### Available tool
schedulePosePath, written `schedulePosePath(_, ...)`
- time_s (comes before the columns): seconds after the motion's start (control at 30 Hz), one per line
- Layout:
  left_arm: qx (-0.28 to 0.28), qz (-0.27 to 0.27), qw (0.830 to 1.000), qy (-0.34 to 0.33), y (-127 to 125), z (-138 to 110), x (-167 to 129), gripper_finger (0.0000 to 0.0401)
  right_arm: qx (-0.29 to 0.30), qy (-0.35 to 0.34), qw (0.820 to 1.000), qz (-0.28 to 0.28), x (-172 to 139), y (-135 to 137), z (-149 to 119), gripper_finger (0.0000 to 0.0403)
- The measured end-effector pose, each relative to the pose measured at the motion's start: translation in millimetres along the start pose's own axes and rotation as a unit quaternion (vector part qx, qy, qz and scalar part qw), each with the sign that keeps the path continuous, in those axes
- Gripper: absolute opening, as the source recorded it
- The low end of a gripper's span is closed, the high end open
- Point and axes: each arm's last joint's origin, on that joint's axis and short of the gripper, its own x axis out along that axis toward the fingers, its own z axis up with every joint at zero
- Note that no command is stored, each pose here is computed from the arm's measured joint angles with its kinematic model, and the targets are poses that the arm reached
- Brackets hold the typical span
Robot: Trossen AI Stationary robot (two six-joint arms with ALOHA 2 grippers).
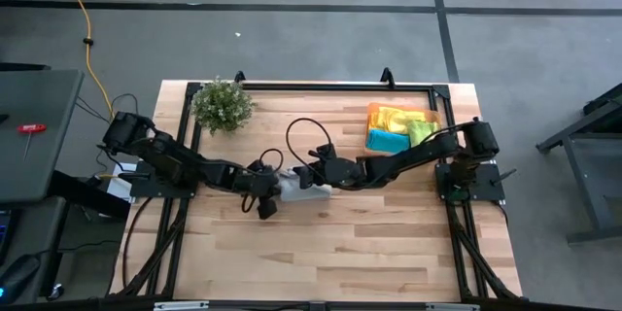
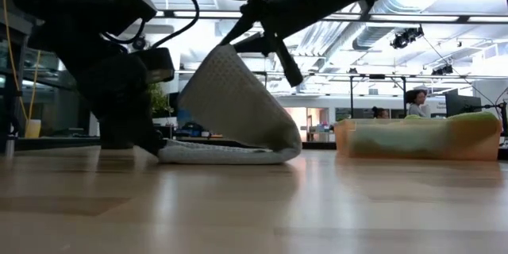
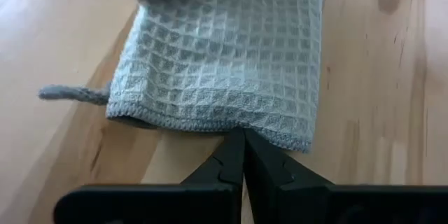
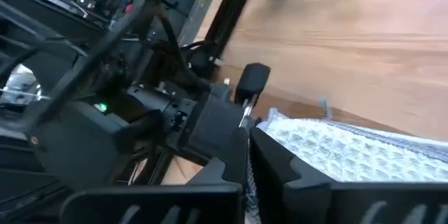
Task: Fold microfiber towels
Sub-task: Fold the gray microfiber cloth
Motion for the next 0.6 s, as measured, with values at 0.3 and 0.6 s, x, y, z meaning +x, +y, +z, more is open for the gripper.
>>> schedulePosePath(0.3, -0.005, -0.001, 1.000, -0.017, -1, 3, 0, 0.0000, 0.018, -0.025, 0.999, 0.011, 12, -7, -16, 0.0000)
schedulePosePath(0.6, -0.018, -0.013, 1.000, -0.011, -2, 3, 0, 0.0000, 0.017, -0.144, 0.989, 0.005, 17, -7, -15, 0.0000)
